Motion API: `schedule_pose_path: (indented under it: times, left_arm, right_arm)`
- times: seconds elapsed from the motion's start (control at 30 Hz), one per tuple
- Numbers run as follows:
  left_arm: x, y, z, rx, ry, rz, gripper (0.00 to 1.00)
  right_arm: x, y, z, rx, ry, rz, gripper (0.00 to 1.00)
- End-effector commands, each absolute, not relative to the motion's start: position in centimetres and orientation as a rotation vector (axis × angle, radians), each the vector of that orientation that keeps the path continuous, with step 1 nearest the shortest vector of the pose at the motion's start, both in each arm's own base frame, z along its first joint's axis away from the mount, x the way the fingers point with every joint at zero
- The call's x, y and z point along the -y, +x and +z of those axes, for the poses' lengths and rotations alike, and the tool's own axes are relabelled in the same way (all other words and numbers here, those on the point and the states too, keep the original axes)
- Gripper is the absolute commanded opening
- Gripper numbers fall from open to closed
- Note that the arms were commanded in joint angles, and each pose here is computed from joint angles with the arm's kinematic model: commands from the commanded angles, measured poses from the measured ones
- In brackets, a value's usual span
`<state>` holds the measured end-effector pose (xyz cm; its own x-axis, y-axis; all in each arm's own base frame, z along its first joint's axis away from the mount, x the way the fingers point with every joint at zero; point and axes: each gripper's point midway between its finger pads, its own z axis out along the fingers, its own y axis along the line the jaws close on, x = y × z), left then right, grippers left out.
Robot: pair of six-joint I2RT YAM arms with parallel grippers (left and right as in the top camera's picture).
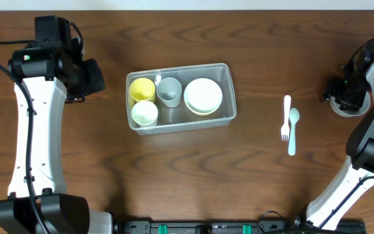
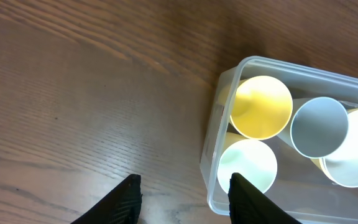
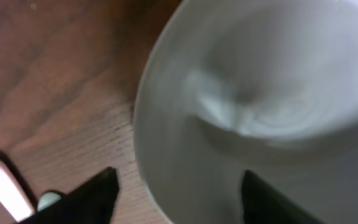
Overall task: Pack container
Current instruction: 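Move the right gripper back and grasp the light blue bowl, then carry the light blue bowl into the container and stack it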
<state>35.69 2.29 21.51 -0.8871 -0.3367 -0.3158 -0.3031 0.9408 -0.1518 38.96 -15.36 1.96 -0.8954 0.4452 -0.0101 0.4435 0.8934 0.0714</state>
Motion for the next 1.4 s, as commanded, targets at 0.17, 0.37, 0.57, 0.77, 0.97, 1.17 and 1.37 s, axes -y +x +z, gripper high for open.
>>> schedule_pose_path:
  times: [0.17, 0.37, 0.57, 0.77, 0.97, 1.17, 1.37]
  left_arm:
    - [-2.2, 35.6, 21.2, -2.768, -0.473, -0.143, 0.47]
    - [-2.2, 35.5, 21.2, -2.77, -0.474, -0.144, 0.47]
    - [-2.2, 35.5, 21.2, -2.771, -0.474, -0.144, 0.47]
    - [-2.2, 35.3, 21.1, -2.778, -0.475, -0.143, 0.47]
    - [-2.2, 35.3, 21.1, -2.778, -0.475, -0.143, 0.47]
    - [-2.2, 35.3, 21.1, -2.78, -0.476, -0.143, 0.47]
    - [-2.2, 35.2, 21.1, -2.783, -0.477, -0.143, 0.47]
  right_arm:
    - [15.0, 39.2, 2.2, -3.013, 0.743, 0.13, 0.24]
    - [14.4, 40.2, 4.7, -2.959, 0.694, 0.129, 0.05]
    - [12.5, 41.1, 10.3, -2.855, 0.596, 0.141, 0.01]
    - [6.6, 41.2, 20.0, -2.673, 0.307, 0.164, 0.01]
    - [-4.1, 39.6, 27.2, -2.5, -0.183, 0.192, 0.01]
    - [-14.3, 37.9, 27.4, -2.426, -0.556, 0.187, 0.01]
    - [-22.0, 37.3, 22.9, -2.447, -0.806, 0.23, 0.01]
